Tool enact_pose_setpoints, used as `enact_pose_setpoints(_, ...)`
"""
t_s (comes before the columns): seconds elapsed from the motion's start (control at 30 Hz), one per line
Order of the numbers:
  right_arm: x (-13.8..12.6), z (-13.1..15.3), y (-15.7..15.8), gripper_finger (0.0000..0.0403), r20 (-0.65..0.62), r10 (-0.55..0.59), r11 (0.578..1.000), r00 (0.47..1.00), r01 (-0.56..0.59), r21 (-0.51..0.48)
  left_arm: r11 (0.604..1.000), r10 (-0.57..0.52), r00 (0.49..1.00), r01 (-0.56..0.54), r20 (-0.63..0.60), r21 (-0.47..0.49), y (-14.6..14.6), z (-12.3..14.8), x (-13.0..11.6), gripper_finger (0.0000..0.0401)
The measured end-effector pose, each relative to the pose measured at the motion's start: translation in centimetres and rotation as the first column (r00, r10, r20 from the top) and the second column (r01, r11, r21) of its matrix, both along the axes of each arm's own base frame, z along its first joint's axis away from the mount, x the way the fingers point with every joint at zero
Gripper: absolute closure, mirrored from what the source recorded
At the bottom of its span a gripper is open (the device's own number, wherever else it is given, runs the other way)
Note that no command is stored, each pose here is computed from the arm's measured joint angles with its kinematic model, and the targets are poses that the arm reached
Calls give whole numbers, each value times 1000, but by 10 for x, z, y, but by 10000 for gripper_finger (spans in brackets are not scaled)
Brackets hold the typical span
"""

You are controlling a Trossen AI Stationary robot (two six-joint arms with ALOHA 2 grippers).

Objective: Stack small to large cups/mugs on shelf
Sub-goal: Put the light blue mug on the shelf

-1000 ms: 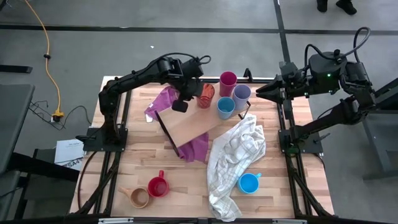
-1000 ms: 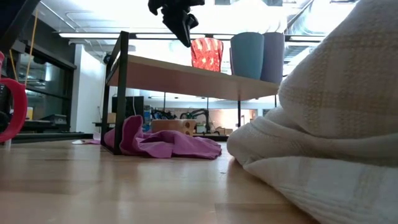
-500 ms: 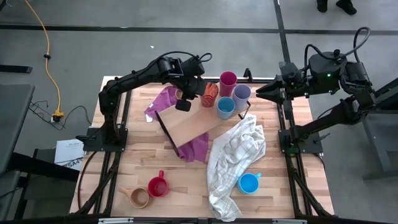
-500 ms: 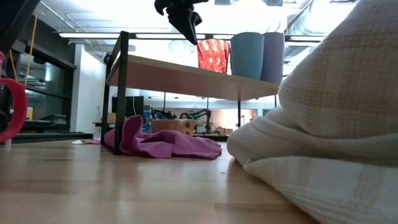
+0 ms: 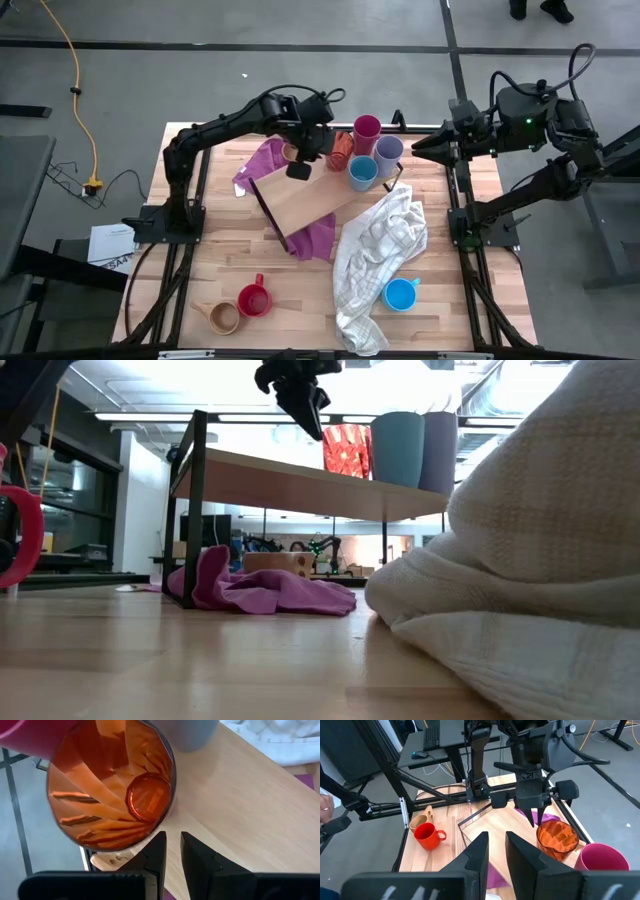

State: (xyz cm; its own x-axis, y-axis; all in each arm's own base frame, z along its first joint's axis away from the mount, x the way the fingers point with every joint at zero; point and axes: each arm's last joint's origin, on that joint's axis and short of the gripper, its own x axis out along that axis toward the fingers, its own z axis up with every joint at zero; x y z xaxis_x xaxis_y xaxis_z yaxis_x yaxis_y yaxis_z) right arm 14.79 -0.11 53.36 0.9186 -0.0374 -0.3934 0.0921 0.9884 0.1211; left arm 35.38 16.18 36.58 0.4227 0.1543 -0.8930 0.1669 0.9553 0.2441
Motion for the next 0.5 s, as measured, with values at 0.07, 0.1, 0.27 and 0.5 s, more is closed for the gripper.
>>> enact_pose_setpoints(0.07,0,0,0,345,-3,-1,1000,1000,1,0,1000,0,1000,0,-4,-1,0,-1,1,354)
enact_pose_setpoints(0.1,0,0,0,345,-4,-1,1000,1000,1,0,1000,0,1000,0,-4,-1,0,-1,1,354)
enact_pose_setpoints(0.27,0,0,0,345,-6,-3,1000,1000,3,-2,1000,-2,1000,2,-7,-5,0,-1,0,354)
enact_pose_setpoints(0.5,0,-1,0,345,-10,-3,1000,1000,3,-2,996,-36,999,33,-38,-87,-7,2,-10,354)
